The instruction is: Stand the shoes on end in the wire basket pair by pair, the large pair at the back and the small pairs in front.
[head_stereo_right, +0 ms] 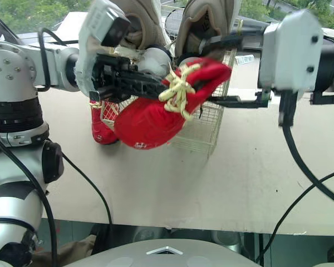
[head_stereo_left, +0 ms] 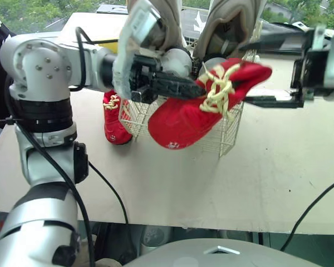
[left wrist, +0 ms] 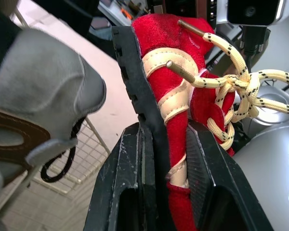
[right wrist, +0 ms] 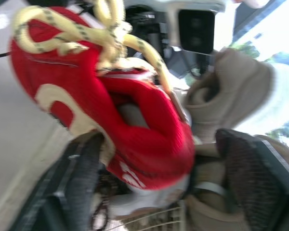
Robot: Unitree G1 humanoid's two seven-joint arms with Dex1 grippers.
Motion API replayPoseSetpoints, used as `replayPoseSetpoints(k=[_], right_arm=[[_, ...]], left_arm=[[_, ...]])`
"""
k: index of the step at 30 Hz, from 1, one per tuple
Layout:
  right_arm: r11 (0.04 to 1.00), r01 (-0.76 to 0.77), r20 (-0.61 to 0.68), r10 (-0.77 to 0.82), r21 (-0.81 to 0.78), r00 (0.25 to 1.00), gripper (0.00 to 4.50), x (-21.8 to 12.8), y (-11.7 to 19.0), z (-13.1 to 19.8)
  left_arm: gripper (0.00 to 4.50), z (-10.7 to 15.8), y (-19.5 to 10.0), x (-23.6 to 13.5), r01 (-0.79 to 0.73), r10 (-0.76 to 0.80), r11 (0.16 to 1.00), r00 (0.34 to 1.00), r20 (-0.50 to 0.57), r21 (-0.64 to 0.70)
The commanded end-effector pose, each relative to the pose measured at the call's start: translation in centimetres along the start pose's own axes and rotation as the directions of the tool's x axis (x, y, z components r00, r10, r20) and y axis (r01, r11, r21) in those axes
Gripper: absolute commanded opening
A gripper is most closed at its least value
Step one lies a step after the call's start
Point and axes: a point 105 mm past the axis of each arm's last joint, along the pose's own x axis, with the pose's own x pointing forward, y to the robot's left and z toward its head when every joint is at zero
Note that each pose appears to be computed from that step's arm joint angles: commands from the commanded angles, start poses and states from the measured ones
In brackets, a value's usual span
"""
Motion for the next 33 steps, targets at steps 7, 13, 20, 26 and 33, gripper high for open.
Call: replayPoseSetpoints(k=[7, 13, 20, 26, 33], right_arm=[[0.774, 0.228, -0.004, -0.280, 0.591, 0.960, 4.50, -4.3, 0.5, -2.7], [0.665, 0.066, 0.161, -0.274, 0.744, 0.948, 4.50, -1.4, 1.4, -0.5], [0.583, -0.007, 0.212, -0.284, 0.812, 0.935, 4.50, 1.0, 1.2, 0.2], [0.562, 0.026, 0.171, -0.296, 0.826, 0.940, 2.70, 2.3, 1.3, -0.4], [0.617, 0.017, 0.200, -0.282, 0.787, 0.938, 0.43, 1.7, 1.5, 0.5]], left_arm=[[0.55, 5.3, -2.6, -0.8, -0.056, -0.048, 0.960, 0.932, 0.358, 0.275], [0.55, 5.5, -1.4, -0.1, -0.166, 0.010, 0.919, 0.917, 0.400, 0.357], [0.55, 4.0, -1.4, 1.5, -0.184, 0.009, 0.877, 0.930, 0.369, 0.443], [0.54, 3.7, -1.6, 1.8, -0.168, -0.015, 0.868, 0.932, 0.362, 0.467], [2.33, 4.1, -2.3, 0.2, -0.187, 0.011, 0.886, 0.924, 0.383, 0.425]])
